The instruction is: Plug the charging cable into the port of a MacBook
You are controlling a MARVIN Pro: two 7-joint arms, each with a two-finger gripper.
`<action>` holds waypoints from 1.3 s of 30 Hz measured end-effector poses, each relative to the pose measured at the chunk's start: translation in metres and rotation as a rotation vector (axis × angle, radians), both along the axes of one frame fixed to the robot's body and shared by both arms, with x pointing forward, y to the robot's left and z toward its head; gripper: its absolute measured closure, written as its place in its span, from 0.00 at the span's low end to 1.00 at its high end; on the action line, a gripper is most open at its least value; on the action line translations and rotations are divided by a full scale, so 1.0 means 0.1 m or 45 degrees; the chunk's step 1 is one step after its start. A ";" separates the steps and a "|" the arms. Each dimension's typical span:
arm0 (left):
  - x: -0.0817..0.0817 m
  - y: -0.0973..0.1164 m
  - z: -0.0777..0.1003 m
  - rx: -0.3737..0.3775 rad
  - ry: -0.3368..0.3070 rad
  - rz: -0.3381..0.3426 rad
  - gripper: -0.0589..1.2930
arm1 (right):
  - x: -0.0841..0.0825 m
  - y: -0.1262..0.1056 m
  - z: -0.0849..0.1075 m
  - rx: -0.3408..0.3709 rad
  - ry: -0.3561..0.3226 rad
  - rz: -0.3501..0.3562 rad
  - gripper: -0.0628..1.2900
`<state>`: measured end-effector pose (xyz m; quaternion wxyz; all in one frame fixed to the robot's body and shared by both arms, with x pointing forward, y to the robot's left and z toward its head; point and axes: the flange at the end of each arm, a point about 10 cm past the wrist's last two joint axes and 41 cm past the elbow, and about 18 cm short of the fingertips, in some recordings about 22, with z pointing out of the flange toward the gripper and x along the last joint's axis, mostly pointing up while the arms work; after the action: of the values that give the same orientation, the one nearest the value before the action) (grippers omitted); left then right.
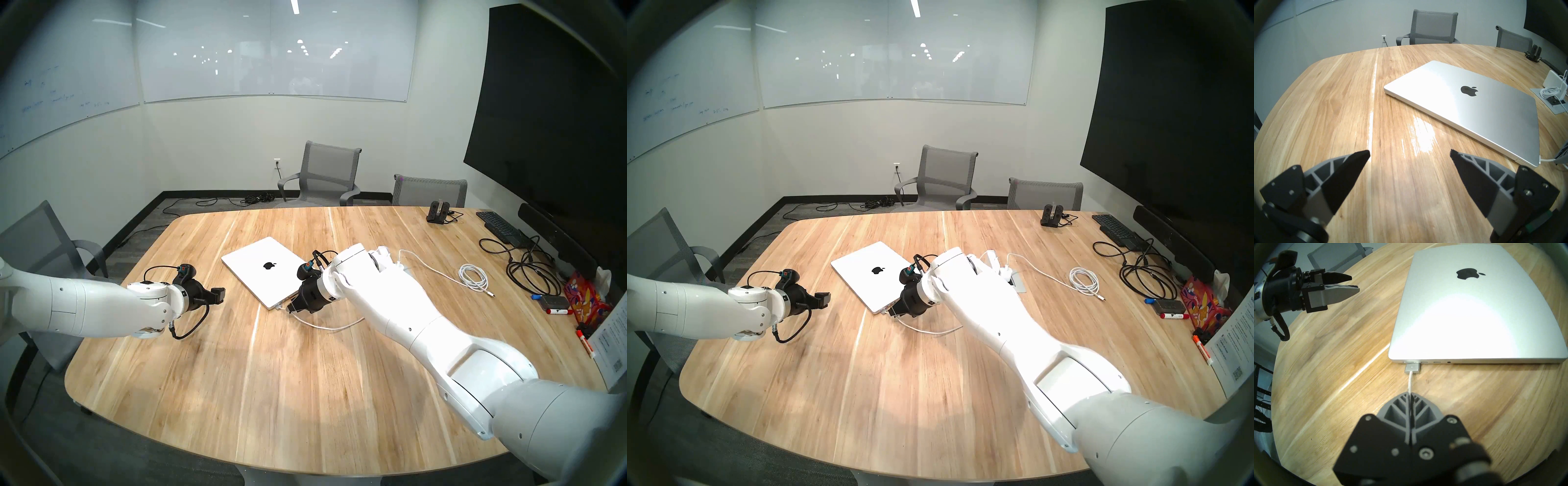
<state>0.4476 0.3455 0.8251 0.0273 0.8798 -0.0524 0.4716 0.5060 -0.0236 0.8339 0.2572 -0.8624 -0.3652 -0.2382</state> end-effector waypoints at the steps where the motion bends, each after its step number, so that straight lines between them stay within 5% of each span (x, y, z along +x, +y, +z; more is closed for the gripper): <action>1: 0.00 0.00 0.00 0.000 0.000 0.000 0.02 | -0.01 0.00 0.01 -0.002 -0.001 -0.002 0.97; 39: 0.00 0.00 0.00 0.000 0.000 0.000 0.02 | -0.12 0.01 0.03 0.000 -0.015 -0.010 0.97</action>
<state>0.4476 0.3455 0.8251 0.0273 0.8798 -0.0524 0.4716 0.4939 -0.0227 0.8369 0.2541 -0.8624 -0.3633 -0.2441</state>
